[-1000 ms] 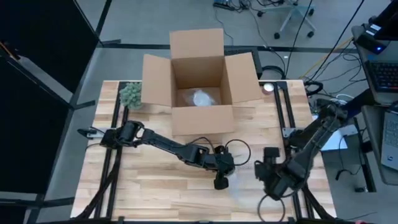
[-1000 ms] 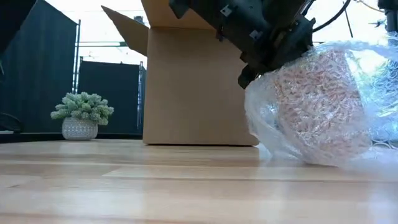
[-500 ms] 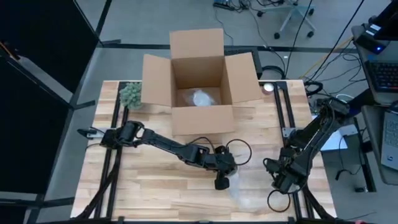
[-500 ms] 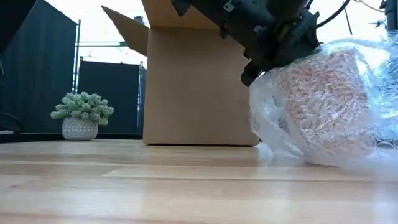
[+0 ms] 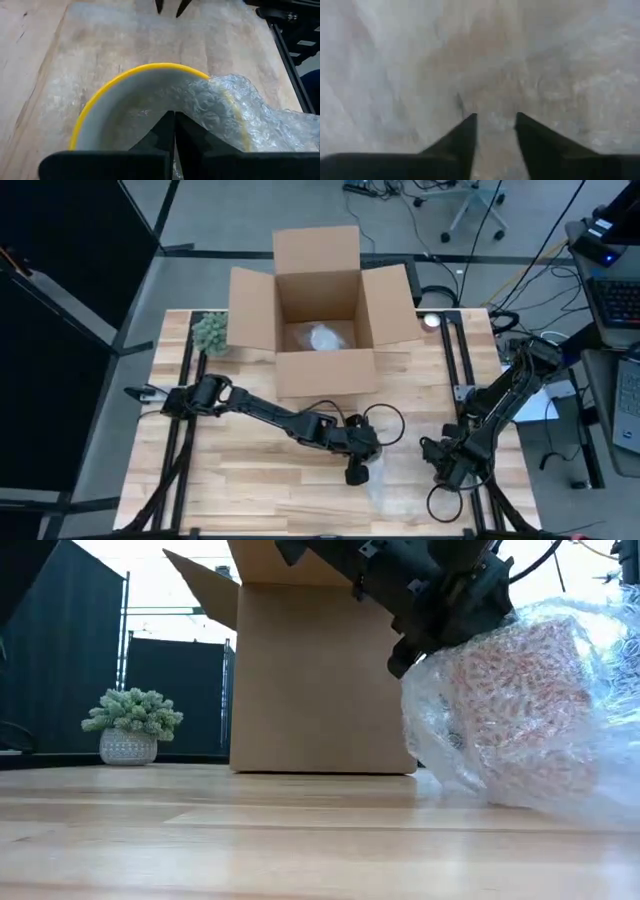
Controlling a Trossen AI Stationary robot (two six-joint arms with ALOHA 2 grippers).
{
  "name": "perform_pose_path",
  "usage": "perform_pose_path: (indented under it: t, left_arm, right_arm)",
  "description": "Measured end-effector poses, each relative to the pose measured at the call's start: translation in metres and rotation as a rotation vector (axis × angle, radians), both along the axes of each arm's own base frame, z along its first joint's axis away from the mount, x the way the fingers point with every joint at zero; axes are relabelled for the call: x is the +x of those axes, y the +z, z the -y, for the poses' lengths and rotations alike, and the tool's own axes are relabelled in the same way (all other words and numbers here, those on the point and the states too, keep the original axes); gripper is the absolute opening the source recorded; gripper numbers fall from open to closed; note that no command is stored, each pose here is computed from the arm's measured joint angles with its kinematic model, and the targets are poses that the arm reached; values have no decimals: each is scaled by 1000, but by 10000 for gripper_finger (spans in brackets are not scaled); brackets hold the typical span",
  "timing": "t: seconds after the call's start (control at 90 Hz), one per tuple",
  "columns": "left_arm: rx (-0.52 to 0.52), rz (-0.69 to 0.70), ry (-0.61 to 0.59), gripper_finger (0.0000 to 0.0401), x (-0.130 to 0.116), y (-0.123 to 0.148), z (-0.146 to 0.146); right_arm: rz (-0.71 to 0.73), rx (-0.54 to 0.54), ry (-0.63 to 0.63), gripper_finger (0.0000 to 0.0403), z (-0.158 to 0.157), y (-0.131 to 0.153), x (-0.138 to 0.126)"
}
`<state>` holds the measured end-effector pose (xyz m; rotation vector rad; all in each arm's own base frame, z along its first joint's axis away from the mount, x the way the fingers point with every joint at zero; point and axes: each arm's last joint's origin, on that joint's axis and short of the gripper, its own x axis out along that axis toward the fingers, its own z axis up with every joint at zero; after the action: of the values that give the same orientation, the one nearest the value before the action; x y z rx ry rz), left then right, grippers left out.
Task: Wrap mug
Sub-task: Wrap the orange mug in the bubble wrap
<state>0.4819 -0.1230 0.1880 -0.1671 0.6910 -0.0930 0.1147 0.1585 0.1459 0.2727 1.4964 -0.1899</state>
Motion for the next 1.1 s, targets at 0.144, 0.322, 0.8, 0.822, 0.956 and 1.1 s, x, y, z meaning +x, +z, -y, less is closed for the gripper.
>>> perform_pose_path:
  t: [0.144, 0.322, 0.8, 0.822, 0.956, 1.1]
  left_arm:
    - [-36, -7, -5, 0, 0, 1, 1]
    - [-44, 17, -8, 0, 3, 9, 2]
    - [-48, 32, -5, 0, 5, 14, 1]
    - [-48, 31, -5, 0, 5, 14, 1]
    - [-48, 32, -5, 0, 5, 14, 1]
    - [-47, 31, -6, 0, 5, 14, 1]
  right_arm:
    - [123, -8, 17, 12, -1, 5, 4]
    - [262, -3, 48, 2, 1, 36, 7]
    - [368, 128, -51, 5, 13, 75, 4]
    - [318, 139, -85, 8, 14, 74, 2]
    - [90, 162, -202, 44, 20, 68, -6]
    - [27, 147, -244, 112, 22, 67, -9]
